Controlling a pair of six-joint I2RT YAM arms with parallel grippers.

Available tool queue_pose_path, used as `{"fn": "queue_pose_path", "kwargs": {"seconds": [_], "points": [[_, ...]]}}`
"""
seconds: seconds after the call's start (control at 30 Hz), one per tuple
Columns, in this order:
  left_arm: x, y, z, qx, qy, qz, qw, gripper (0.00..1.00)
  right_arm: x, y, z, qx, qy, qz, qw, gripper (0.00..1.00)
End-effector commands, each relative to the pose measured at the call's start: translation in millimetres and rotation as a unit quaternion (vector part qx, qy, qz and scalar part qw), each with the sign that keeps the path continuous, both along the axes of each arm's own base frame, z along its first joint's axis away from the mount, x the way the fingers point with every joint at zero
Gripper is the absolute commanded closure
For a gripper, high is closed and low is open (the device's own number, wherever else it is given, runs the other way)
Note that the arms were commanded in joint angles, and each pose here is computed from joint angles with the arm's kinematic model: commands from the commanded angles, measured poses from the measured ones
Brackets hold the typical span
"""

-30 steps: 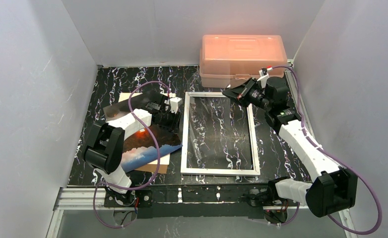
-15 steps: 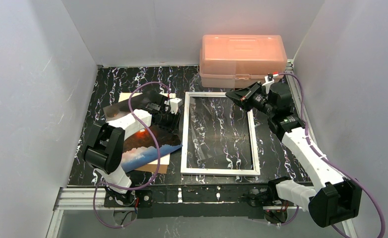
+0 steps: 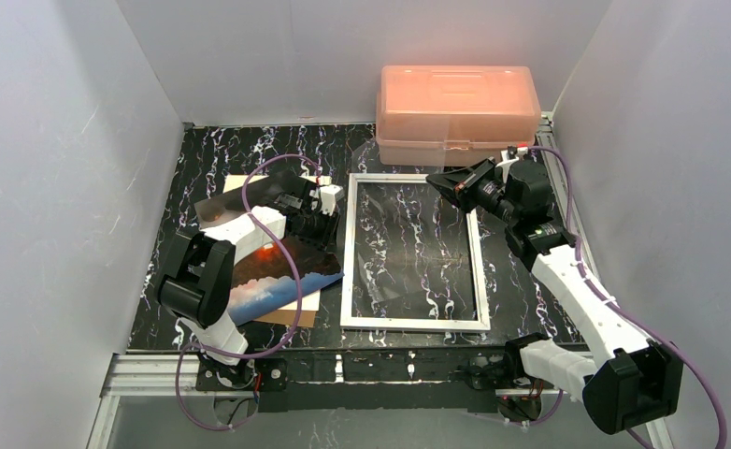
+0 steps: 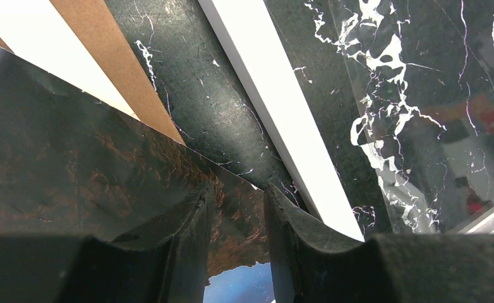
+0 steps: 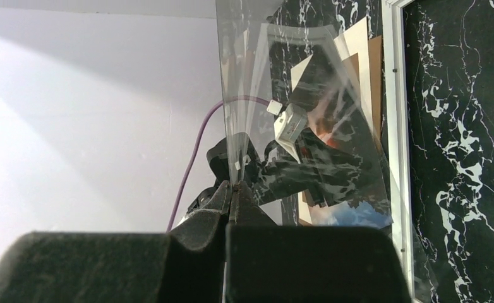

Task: Put the photo into the frame
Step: Adjust the photo frame item on the photo frame.

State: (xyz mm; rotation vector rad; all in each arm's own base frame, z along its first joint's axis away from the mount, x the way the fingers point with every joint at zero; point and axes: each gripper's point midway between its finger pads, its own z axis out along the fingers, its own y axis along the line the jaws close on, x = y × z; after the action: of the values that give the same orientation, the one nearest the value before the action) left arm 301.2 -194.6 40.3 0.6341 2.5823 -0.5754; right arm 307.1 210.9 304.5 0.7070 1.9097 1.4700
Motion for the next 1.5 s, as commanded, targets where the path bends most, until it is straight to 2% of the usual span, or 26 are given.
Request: {"fn": "queue_pose_path", "kwargs": {"seconds": [0.0, 0.63, 1.1, 1.47], "points": [[-2, 3, 4, 0.000, -0.004, -0.004, 1.000, 0.67, -2, 2, 31, 0.033, -0.040, -0.005, 0.999, 0.99], [-1, 5, -1, 0.003, -0.003, -0.001, 1.000, 0.71, -14, 19, 33, 0.047, -0.031, 0.000, 0.998, 0.99], [1, 8, 2, 0.003, -0.006, 0.004, 1.000, 0.74, -22, 6, 4, 0.013, -0.011, -0.026, 1.000, 0.99], [1, 8, 1, 0.003, -0.008, -0.007, 1.000, 0.76, -27, 4, 0, 0.020, -0.001, -0.031, 0.999, 0.99]]}}
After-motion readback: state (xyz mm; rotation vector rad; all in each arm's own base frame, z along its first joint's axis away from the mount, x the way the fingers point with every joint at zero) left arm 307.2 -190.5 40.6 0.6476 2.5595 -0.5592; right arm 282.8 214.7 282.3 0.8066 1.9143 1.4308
